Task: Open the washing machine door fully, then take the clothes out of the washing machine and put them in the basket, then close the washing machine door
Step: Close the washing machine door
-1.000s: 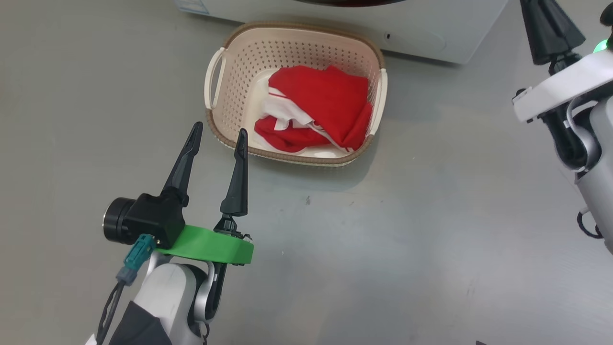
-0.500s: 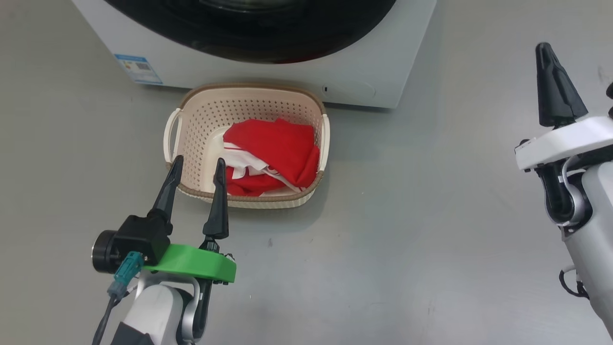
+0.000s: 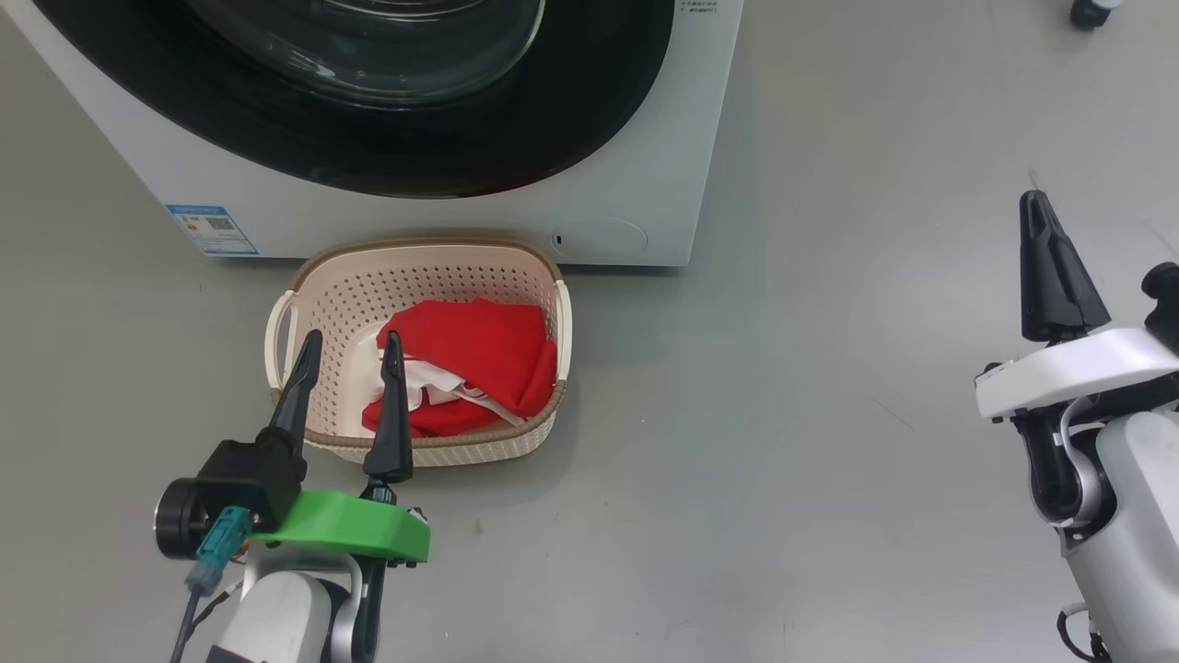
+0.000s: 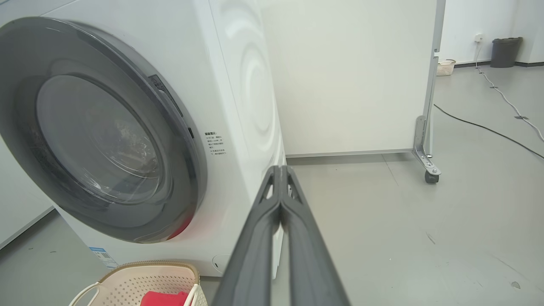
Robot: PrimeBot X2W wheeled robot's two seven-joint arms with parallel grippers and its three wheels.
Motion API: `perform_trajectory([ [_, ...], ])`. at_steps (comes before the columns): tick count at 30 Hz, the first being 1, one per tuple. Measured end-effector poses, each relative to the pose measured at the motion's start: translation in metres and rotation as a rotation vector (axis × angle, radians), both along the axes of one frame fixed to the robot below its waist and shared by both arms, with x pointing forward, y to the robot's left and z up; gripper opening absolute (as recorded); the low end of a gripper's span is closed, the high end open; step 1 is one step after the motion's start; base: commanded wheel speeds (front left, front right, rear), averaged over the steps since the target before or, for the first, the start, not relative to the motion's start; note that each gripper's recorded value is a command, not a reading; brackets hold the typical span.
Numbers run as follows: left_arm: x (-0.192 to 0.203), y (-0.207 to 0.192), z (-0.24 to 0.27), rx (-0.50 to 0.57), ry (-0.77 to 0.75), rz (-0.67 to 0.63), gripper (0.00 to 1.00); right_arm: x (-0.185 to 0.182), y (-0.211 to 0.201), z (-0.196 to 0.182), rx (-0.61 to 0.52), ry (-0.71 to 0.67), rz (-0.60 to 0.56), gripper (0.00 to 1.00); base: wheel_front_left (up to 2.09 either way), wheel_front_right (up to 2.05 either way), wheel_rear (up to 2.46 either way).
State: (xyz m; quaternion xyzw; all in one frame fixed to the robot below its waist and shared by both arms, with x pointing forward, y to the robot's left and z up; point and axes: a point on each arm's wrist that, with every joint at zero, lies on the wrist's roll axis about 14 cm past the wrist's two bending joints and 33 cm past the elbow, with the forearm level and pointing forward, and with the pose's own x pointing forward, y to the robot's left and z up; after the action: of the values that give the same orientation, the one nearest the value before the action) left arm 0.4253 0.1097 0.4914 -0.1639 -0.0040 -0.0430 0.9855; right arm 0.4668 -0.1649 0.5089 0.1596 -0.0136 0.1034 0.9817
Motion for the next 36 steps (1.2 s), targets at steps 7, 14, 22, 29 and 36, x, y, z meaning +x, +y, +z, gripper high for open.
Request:
perform_trajectory([
  [7,-0.002,-0.003,0.004,-0.003,-0.010,-0.006,1.00,-0.023,-0.008,-0.004,0.038,0.015,-0.053,1.00,0.00,0.00,0.00],
  [14,-0.001,-0.001,0.005,-0.002,-0.011,0.000,1.00,-0.037,-0.013,-0.008,0.055,0.024,-0.088,1.00,0.00,0.00,0.00],
  [22,-0.007,-0.001,-0.005,-0.007,0.021,-0.001,1.00,-0.047,-0.016,-0.013,0.033,0.032,-0.100,1.00,0.00,0.00,0.00],
  [29,-0.009,-0.001,-0.006,-0.006,0.026,0.000,1.00,-0.051,-0.015,-0.013,0.031,0.029,-0.102,1.00,0.00,0.00,0.00],
  [36,-0.009,-0.001,-0.005,-0.003,0.023,-0.002,1.00,-0.056,-0.014,-0.015,0.028,0.031,-0.100,1.00,0.00,0.00,0.00],
])
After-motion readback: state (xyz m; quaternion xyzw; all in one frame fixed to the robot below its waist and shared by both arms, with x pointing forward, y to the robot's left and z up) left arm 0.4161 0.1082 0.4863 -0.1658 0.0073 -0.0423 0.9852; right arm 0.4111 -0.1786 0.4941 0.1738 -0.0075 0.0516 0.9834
